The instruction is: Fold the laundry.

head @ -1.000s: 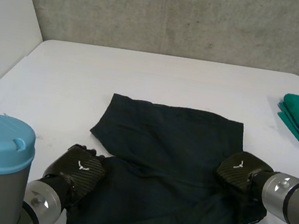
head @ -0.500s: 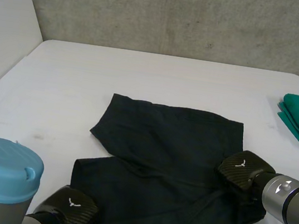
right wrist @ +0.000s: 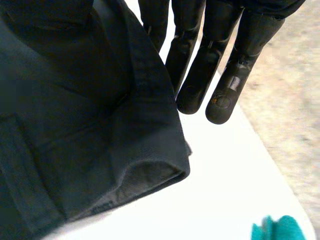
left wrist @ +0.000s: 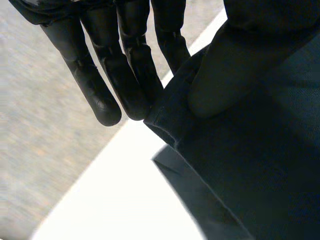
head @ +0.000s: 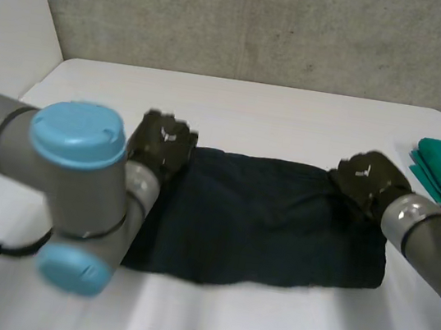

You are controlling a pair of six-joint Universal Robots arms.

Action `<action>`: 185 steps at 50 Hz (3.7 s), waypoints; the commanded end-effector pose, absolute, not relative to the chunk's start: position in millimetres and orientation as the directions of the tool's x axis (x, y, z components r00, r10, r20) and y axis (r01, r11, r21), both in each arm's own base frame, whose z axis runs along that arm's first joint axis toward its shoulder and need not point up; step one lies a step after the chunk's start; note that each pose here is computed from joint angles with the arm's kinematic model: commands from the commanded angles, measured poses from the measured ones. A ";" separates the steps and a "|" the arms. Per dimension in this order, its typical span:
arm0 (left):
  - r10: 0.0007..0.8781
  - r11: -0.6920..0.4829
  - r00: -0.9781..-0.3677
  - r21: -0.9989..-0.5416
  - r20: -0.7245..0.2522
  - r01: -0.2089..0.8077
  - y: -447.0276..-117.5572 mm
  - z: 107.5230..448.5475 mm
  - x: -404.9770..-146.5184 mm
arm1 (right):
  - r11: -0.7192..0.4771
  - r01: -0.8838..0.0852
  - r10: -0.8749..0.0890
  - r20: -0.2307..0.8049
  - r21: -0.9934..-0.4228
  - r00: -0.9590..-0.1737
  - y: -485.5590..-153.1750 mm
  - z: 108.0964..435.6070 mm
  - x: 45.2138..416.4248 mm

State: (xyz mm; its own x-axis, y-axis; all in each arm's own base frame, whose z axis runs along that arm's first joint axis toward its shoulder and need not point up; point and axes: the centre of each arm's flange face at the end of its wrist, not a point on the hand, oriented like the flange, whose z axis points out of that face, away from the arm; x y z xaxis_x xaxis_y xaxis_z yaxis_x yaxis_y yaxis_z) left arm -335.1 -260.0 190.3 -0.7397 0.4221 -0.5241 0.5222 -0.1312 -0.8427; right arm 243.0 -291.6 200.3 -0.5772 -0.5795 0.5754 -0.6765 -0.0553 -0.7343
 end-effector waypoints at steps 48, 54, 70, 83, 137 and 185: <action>0.591 0.213 -0.807 -0.962 -0.013 0.172 -241.7 178.6 -315.4 | 0.299 -0.363 -0.547 0.153 -0.882 -0.823 -311.5 166.2 224.5; 0.593 0.227 -0.805 -0.958 -0.004 0.172 -242.0 175.3 -314.5 | 0.254 -0.363 -0.505 0.197 -0.896 -0.840 -323.7 137.8 221.3; 0.593 0.230 -0.805 -0.958 -0.004 0.174 -240.1 173.7 -313.8 | 0.242 -0.423 -0.417 0.300 -0.873 -0.858 -346.1 129.8 195.2; 0.590 0.210 -0.807 -0.964 -0.007 0.161 -237.4 184.1 -311.8 | 0.126 -0.665 -0.372 0.587 -0.736 -0.719 -350.5 187.1 159.8; 0.687 0.093 -0.727 -0.990 -0.012 0.104 -254.4 190.3 -387.0 | 0.251 -0.170 -0.659 -0.039 -0.953 -0.751 -317.2 214.6 307.1; 0.552 -0.036 -0.773 -0.934 -0.314 0.354 -250.9 172.9 -373.3 | 0.288 -0.383 -0.691 0.086 -0.878 -0.718 -312.0 151.5 320.6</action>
State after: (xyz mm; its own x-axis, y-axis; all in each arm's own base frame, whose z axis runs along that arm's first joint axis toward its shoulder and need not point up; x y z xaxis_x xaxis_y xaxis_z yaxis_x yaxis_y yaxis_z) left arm -371.7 -233.9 180.2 -0.7832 0.5270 -0.3301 0.3775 -0.0189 -0.9258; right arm 321.8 -312.4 153.7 -0.7153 -0.6940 0.0820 -0.3820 0.2902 -0.8774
